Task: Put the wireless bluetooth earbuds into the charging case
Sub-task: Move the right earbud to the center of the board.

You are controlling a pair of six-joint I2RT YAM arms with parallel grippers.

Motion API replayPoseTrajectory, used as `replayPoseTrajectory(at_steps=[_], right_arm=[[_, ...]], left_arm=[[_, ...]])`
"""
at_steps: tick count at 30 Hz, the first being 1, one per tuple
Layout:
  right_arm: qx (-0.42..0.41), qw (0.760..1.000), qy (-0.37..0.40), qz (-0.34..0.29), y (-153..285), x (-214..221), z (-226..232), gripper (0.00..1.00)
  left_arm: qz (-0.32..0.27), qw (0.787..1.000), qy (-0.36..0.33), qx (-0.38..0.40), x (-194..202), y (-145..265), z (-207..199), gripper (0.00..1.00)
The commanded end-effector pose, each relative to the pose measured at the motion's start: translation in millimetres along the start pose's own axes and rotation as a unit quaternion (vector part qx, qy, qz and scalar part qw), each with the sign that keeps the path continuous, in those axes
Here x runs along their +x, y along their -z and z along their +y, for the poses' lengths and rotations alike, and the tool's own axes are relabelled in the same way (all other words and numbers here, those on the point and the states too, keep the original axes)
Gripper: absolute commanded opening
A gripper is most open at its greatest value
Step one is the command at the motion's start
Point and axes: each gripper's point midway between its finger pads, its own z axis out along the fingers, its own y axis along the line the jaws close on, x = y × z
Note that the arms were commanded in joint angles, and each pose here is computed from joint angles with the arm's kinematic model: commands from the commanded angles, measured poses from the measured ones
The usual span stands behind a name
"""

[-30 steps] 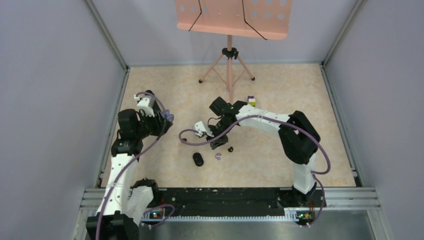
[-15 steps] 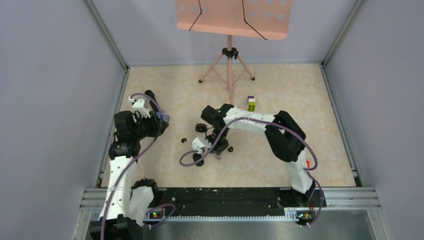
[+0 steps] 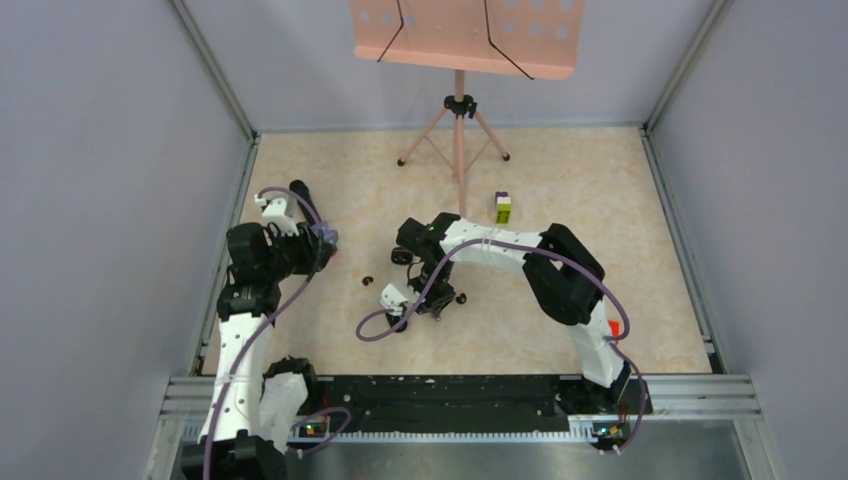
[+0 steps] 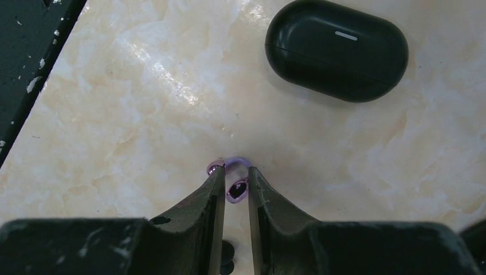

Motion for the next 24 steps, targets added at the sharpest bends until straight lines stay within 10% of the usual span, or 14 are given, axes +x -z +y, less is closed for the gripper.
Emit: replayPoseTrajectory(at_steps=[1, 24], right_arm=[[0.005, 1.000, 0.027, -0.010, 2.0, -16.4, -9.4, 0.21], [0.008, 0.995, 0.079, 0.057, -16.4, 26.2, 10.4, 0.00]], left_arm=[[-0.021, 1.000, -0.004, 0.002, -9.0, 3.3, -1.8, 0.00], [-0.019, 1.000, 0.003, 0.005, -11.2, -1.4, 0.3, 0.00]])
